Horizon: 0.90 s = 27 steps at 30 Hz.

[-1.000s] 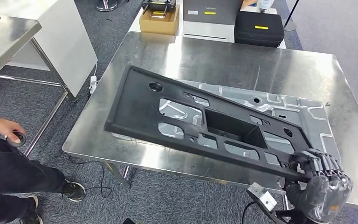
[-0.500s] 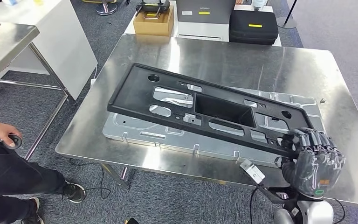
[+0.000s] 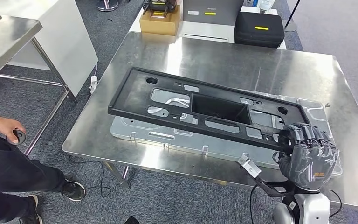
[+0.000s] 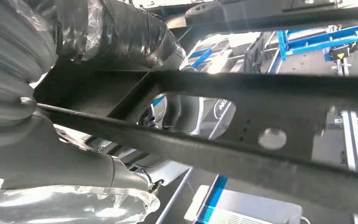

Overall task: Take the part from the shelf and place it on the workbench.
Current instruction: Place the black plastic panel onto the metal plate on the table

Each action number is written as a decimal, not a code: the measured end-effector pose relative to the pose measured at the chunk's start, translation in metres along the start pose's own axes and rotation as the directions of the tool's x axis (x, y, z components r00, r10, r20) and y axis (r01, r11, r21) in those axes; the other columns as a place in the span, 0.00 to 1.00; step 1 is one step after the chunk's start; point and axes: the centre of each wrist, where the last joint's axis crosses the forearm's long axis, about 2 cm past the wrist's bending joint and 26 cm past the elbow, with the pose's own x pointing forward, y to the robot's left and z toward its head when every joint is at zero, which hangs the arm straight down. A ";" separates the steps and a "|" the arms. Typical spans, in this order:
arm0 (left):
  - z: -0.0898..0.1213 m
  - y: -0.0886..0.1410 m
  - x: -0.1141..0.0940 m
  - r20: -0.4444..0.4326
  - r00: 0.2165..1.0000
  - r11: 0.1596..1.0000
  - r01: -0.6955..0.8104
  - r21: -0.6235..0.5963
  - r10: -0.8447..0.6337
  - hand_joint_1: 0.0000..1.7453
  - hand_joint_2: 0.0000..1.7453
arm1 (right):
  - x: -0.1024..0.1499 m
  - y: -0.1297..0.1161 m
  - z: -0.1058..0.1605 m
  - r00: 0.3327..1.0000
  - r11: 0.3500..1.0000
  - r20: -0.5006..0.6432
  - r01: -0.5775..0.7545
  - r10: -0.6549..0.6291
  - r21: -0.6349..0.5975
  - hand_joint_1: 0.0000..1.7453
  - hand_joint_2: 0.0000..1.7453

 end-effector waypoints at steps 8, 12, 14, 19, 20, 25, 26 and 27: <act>-0.002 0.001 0.005 0.017 0.999 0.999 0.029 -0.029 -0.028 0.00 1.00 | -0.001 0.019 -0.029 0.997 0.997 -0.007 -0.072 0.073 0.040 1.00 1.00; -0.004 0.002 0.008 0.033 0.999 0.997 0.045 -0.061 -0.043 0.00 1.00 | -0.001 0.038 -0.052 0.991 0.986 -0.003 -0.136 0.137 0.100 1.00 1.00; -0.004 0.002 0.009 0.040 0.998 0.996 0.050 -0.079 -0.047 0.00 1.00 | -0.005 0.047 -0.062 0.988 0.980 -0.013 -0.153 0.156 0.123 1.00 1.00; -0.006 0.003 0.013 0.061 0.996 0.992 0.067 -0.109 -0.061 0.00 1.00 | -0.015 0.062 -0.087 0.981 0.972 -0.022 -0.189 0.194 0.138 0.99 1.00; -0.007 0.003 0.014 0.062 0.996 0.991 0.068 -0.114 -0.062 0.00 0.75 | -0.016 0.064 -0.090 0.980 0.971 -0.025 -0.193 0.199 0.144 0.99 1.00; -0.008 0.004 0.018 0.049 0.997 0.991 0.071 -0.117 -0.066 0.00 0.00 | -0.015 0.074 -0.102 0.975 0.960 -0.042 -0.206 0.217 0.191 0.99 1.00; -0.008 0.003 0.019 0.043 0.997 0.990 0.074 -0.117 -0.070 0.00 0.00 | -0.015 0.077 -0.104 0.973 0.954 -0.050 -0.210 0.225 0.212 1.00 1.00; -0.008 0.003 0.019 0.038 0.996 0.990 0.079 -0.116 -0.075 0.00 0.00 | -0.014 0.080 -0.105 0.970 0.948 -0.057 -0.216 0.236 0.235 1.00 1.00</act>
